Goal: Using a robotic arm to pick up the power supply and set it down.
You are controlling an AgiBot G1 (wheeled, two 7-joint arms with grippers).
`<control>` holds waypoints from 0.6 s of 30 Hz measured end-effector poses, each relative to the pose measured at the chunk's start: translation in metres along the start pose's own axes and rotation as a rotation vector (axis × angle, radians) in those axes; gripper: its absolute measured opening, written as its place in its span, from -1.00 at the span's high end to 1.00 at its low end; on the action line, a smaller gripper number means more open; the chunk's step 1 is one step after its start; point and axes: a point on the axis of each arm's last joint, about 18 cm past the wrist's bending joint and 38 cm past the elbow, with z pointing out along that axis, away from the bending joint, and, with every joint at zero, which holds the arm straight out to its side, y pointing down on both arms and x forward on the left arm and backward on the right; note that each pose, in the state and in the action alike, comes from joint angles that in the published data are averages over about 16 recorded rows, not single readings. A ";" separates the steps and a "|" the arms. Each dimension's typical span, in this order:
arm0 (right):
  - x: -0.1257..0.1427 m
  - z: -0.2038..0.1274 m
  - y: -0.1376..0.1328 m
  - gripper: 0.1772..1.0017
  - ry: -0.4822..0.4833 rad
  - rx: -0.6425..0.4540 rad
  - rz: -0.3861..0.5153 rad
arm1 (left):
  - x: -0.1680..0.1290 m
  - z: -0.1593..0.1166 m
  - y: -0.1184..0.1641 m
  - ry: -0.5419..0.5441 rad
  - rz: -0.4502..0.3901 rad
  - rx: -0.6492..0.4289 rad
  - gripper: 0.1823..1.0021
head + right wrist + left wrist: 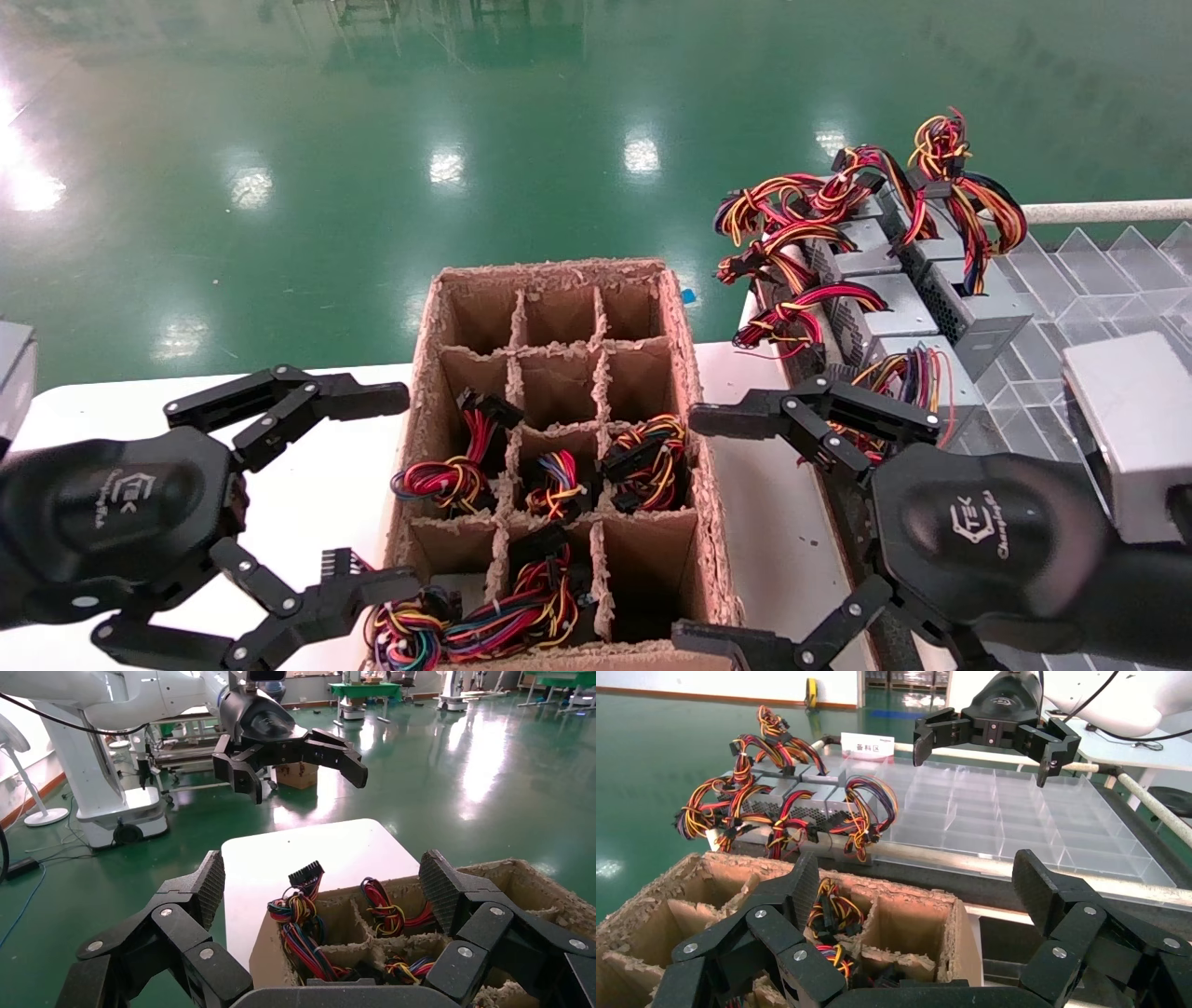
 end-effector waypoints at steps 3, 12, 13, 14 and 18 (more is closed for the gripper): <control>0.000 0.000 0.000 -1.00 0.001 0.000 0.000 | 0.000 0.000 0.000 0.000 0.000 0.000 -1.00; 0.000 0.000 0.000 -1.00 0.002 0.000 0.000 | 0.000 0.000 0.000 0.000 0.000 0.000 -1.00; 0.000 0.000 0.000 -1.00 0.002 0.000 0.000 | 0.000 0.000 0.000 0.000 0.000 0.000 -1.00; 0.000 0.000 0.000 -1.00 0.002 -0.001 -0.001 | 0.000 0.000 0.000 0.000 0.000 0.000 -1.00; 0.000 0.000 0.000 -1.00 0.002 -0.001 -0.001 | 0.000 0.000 0.000 0.000 0.000 0.000 -1.00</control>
